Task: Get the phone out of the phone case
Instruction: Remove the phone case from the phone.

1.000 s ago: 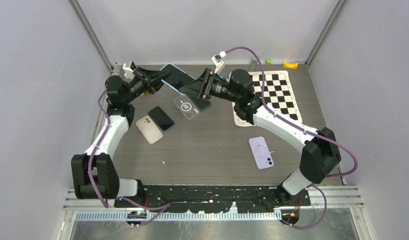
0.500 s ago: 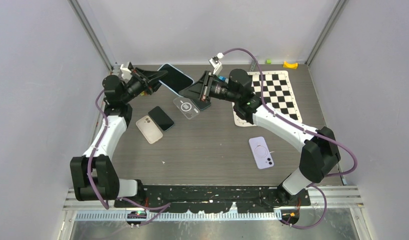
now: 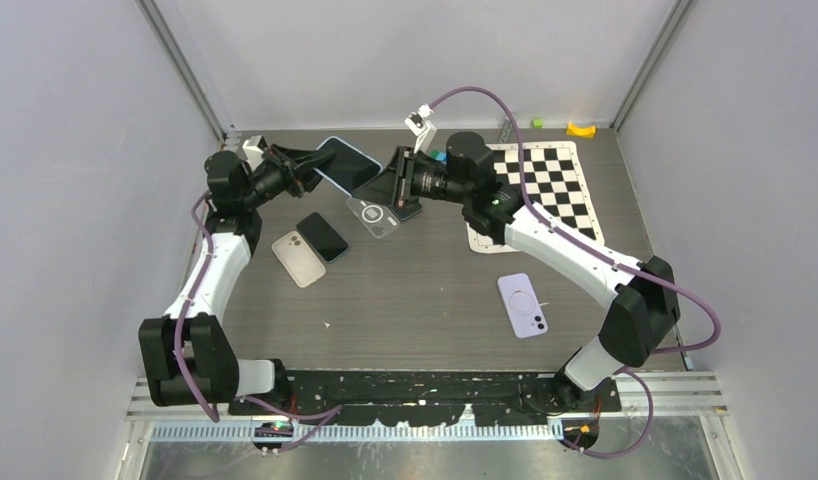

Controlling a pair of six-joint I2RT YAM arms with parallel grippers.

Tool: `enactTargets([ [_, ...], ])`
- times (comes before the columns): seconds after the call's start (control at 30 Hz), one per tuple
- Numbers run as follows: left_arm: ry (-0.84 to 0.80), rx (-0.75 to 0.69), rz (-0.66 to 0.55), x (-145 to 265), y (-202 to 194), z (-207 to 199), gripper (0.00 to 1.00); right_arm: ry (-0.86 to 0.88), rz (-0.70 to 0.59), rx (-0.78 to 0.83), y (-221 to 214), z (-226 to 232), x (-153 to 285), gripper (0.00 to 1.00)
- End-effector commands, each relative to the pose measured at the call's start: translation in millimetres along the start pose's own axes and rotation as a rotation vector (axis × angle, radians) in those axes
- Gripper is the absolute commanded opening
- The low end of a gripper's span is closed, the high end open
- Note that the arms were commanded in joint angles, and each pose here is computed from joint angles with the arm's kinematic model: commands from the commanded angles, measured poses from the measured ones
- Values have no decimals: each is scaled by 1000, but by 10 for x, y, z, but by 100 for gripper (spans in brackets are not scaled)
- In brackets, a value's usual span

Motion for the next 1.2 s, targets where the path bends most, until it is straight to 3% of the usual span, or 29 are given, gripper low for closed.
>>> enactTargets([
  [0.0, 106, 147, 35, 13, -118, 224, 0, 108, 35, 405, -35, 343, 0, 19],
  [0.17, 121, 168, 40, 10, -149, 265, 0, 111, 63, 450, -54, 366, 2, 26],
  [0.6, 145, 197, 36, 16, -174, 300, 0, 15, 104, 494, -89, 208, -6, 26],
  [0.93, 118, 196, 29, 15, -170, 237, 0, -75, 32, 474, 7, 76, -40, 8],
  [1.03, 89, 176, 15, 9, -153, 183, 0, -80, 16, 456, 20, 84, -32, 7],
  [1.13, 36, 142, -14, -4, -102, 101, 0, -85, -7, 414, 36, 117, 22, 11],
  [1.17, 9, 134, -25, -7, -78, 57, 0, -85, -14, 401, 26, 117, 51, 18],
])
Point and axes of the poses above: each gripper's point midway between its finger pads, its own x axis back along the fingers, its own z axis along the line the jaws close on, y = z × x, the point moved 3 cm from there along x, back along the fingers, and after that the axes turned 1 degree about -x, right-handed, at the moved point
